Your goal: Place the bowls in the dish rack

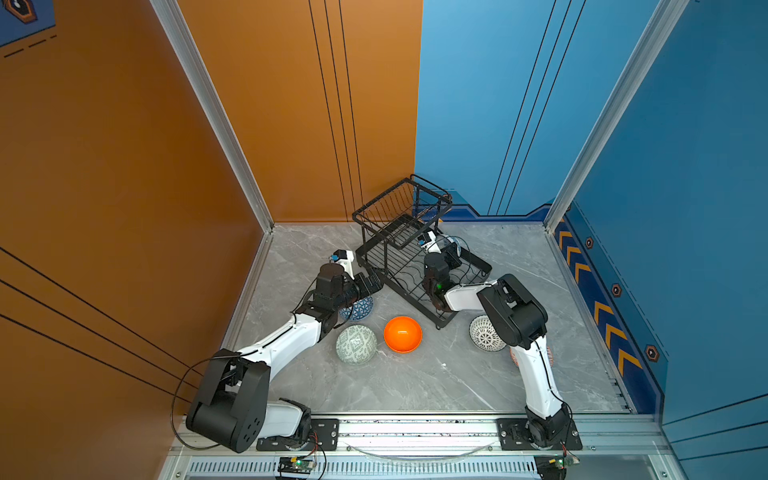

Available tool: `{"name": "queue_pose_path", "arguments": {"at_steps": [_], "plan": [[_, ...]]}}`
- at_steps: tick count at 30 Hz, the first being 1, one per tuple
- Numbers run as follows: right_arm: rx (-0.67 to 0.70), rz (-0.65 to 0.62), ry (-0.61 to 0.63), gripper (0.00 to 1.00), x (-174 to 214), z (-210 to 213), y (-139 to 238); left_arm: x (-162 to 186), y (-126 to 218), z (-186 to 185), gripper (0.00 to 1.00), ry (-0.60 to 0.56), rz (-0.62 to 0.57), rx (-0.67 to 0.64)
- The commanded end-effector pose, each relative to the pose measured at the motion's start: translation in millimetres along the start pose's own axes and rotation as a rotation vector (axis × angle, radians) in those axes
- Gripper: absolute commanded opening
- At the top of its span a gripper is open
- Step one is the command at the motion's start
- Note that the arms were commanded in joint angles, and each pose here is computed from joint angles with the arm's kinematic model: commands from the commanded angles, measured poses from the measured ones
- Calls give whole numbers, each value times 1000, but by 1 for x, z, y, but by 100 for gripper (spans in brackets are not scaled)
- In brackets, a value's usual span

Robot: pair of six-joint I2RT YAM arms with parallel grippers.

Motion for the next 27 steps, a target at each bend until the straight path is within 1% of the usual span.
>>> {"name": "queue_pose_path", "arguments": {"at_steps": [1,9,20,27], "plan": [[86,92,12,0,12,-2,-4,3,-2,4,98,-7,17,11],[71,106,-23,0,13,2,-8,3,-5,8,98,-8,21,0],[30,82,11,0,9,18,-10,3,-8,11,98,-12,24,-11],[4,80,52,0,5,26,-11,5,-9,13,98,-9,32,-13]]}}
Point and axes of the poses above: each gripper's point midway between its finger pads, its own y axis back along the fingers, its own z axis along the line the jaws close on, x = y × z, the point moved 3 cm from there along y, back along the fingers, and after that the axes turned 11 degrees about y, right-handed, at the moved point
